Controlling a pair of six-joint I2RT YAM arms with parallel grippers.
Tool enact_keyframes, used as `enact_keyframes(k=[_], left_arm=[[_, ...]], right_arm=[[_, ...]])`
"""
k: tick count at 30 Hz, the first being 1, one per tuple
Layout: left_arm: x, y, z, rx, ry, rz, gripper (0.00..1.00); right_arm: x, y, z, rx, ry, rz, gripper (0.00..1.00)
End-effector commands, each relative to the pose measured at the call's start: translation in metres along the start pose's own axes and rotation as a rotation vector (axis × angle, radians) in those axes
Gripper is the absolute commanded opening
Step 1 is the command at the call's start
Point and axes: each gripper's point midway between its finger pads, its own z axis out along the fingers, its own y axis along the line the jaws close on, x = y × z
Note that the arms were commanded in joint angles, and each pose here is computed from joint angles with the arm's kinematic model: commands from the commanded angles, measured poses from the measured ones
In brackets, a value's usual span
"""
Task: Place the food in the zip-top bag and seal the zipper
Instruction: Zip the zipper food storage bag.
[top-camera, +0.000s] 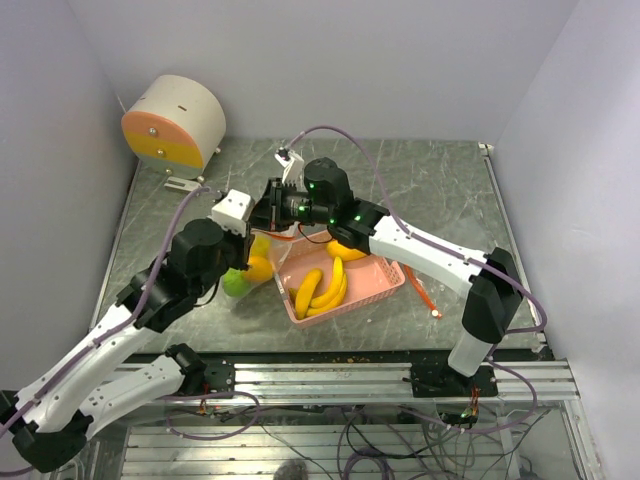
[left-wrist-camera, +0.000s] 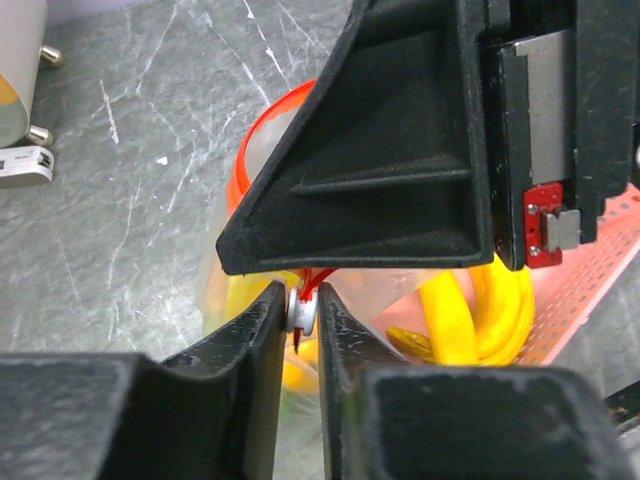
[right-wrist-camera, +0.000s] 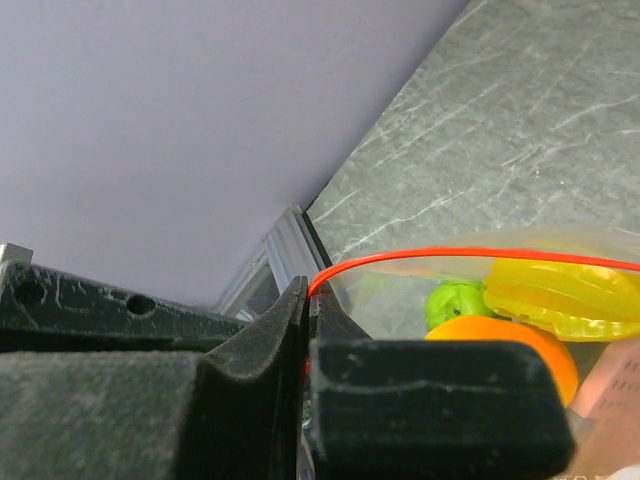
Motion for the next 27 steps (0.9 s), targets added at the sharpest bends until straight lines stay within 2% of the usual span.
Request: enact_keyframes(k=[1, 2, 3, 11, 17, 20, 27], left_arm=[[0.002, -0.007, 0.015, 0.017, 0.021, 0.028, 0.18], [0.003, -0.007, 0.015, 0.019, 0.025, 0.028, 0.09], [0.003, -0.007, 0.015, 0.018, 0.028, 0.028, 0.07], [-0.009, 0.013, -0.017, -0.025, -0.016, 0.073, 0.07], [-0.009, 0.017, -0.042, 0.009, -0.044, 0.093, 0.07], [-0.009, 0.015, -0.049, 0.040, -0.072, 0.090, 0.07], [-0.013, 0.000, -0.066, 0.157, -0.102, 0.116, 0.07]], right_arm=[[-0.004, 0.014, -0.006, -0.046, -0.004, -0.006, 0.00], [-0.004, 0.013, -0.006, -0.044, -0.001, -0.005, 0.00], [-0.003, 0.013, -0.005, -0.045, 0.003, -0.007, 0.00], [-0.002, -0.009, -0.013, 0.004, -0.010, -0.112, 0.00], [-0.007, -0.009, -0.036, -0.099, -0.033, -0.311, 0.45], [-0.010, -0.003, -0.052, -0.156, -0.058, -0.494, 0.60], [0.012, 0.026, -0.082, -0.385, -0.060, -0.914, 0.67]])
